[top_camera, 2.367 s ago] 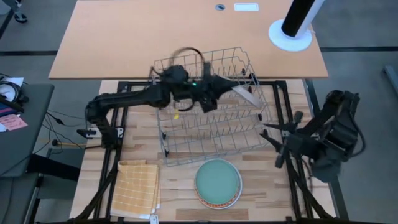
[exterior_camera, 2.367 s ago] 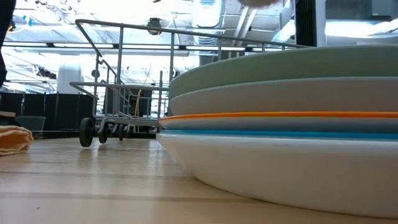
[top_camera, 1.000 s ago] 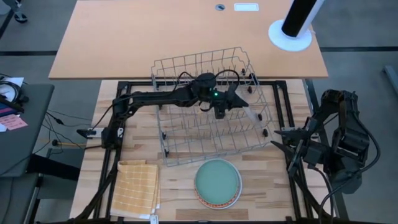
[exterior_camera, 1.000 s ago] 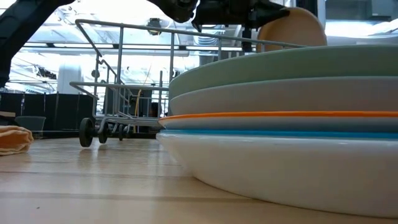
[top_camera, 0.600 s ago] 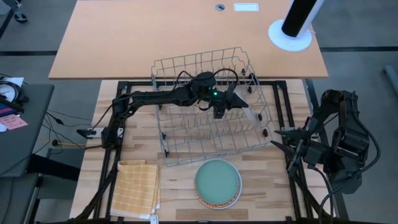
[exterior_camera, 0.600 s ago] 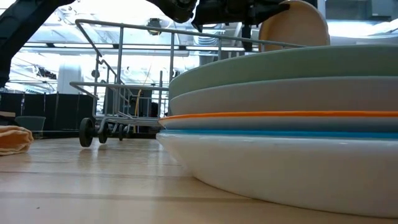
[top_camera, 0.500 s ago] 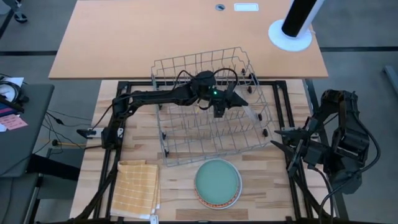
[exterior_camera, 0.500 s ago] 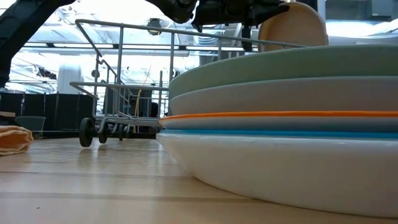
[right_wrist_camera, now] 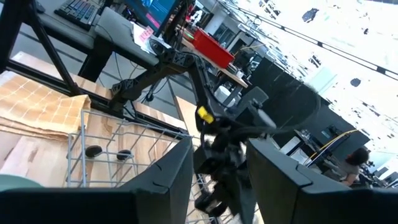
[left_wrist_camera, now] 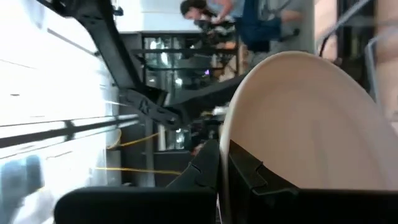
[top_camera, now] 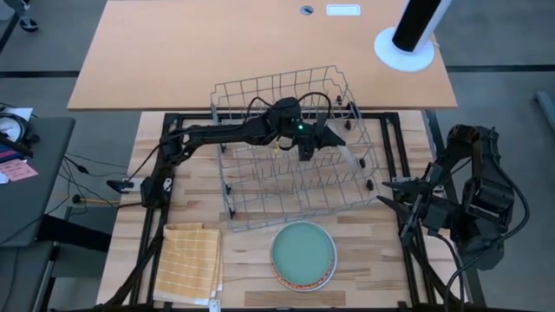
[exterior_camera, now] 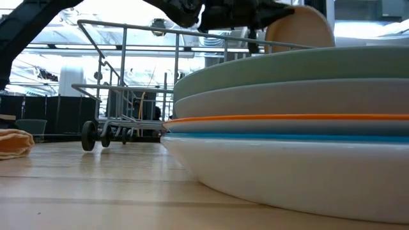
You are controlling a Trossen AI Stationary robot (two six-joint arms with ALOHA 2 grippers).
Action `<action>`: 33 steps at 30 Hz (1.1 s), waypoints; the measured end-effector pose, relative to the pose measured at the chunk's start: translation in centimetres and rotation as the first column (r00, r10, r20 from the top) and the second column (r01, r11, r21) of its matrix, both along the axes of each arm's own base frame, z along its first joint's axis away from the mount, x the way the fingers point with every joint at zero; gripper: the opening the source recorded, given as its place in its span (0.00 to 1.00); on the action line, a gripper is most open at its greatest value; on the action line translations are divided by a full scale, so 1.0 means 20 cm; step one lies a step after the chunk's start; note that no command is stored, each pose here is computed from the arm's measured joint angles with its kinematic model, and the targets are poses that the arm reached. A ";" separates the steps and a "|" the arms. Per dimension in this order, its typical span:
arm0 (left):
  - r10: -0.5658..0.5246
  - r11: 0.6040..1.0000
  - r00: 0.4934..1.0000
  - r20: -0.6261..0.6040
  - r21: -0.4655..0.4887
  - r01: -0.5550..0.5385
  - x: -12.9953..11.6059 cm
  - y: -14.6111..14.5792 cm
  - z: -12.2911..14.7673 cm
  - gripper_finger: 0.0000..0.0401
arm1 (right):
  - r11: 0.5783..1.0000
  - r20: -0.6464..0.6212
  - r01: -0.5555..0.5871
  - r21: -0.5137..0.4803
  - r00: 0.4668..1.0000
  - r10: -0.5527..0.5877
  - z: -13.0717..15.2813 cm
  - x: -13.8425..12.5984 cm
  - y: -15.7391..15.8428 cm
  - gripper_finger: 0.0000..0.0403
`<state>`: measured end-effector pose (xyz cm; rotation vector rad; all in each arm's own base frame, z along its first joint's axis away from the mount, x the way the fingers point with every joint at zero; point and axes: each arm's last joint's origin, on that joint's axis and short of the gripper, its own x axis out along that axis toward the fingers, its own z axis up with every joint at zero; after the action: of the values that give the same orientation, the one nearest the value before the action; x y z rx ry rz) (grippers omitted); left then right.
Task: Sort dishes
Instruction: Put the light brown plate in the dish rack
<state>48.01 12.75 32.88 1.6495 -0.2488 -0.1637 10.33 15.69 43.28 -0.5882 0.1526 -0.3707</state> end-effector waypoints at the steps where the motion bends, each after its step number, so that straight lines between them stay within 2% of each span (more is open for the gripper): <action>1: 0.000 1.000 1.000 -0.006 -0.005 0.000 0.00 0.00 -0.01 0.00 | 1.000 0.000 0.000 -0.001 1.000 0.000 0.00 0.00 0.00 0.38; 4: -0.002 1.000 1.000 0.014 -0.001 0.002 0.03 0.00 -0.05 0.00 | 1.000 0.001 0.000 0.001 1.000 0.000 0.00 0.00 0.00 0.38; 11: -0.014 0.999 0.999 -0.039 -0.035 0.013 0.06 0.00 -0.13 0.00 | 1.000 0.000 0.000 0.000 1.000 0.000 0.00 0.00 0.00 0.38; 18: -0.034 0.998 0.996 -0.084 -0.053 0.030 0.06 0.00 -0.15 0.01 | 1.000 0.000 0.000 0.001 1.000 0.000 0.00 0.00 0.00 0.38; 22: -0.039 0.997 0.995 -0.097 -0.063 0.033 0.06 -0.01 -0.15 0.07 | 1.000 0.001 0.000 0.001 1.000 0.000 0.00 0.00 0.00 0.38; 26: -0.047 0.993 0.993 -0.109 -0.117 0.035 0.06 -0.02 -0.15 0.13 | 1.000 0.001 0.000 0.002 1.000 0.000 0.00 0.00 0.00 0.38; 33: -0.062 0.993 0.992 -0.110 -0.105 0.051 0.07 -0.06 -0.15 0.23 | 1.000 0.001 0.000 0.004 1.000 0.000 0.00 0.00 0.00 0.38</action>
<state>49.45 11.55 29.84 1.5271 -0.2147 -0.2819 10.33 15.69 43.28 -0.5841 0.1519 -0.3706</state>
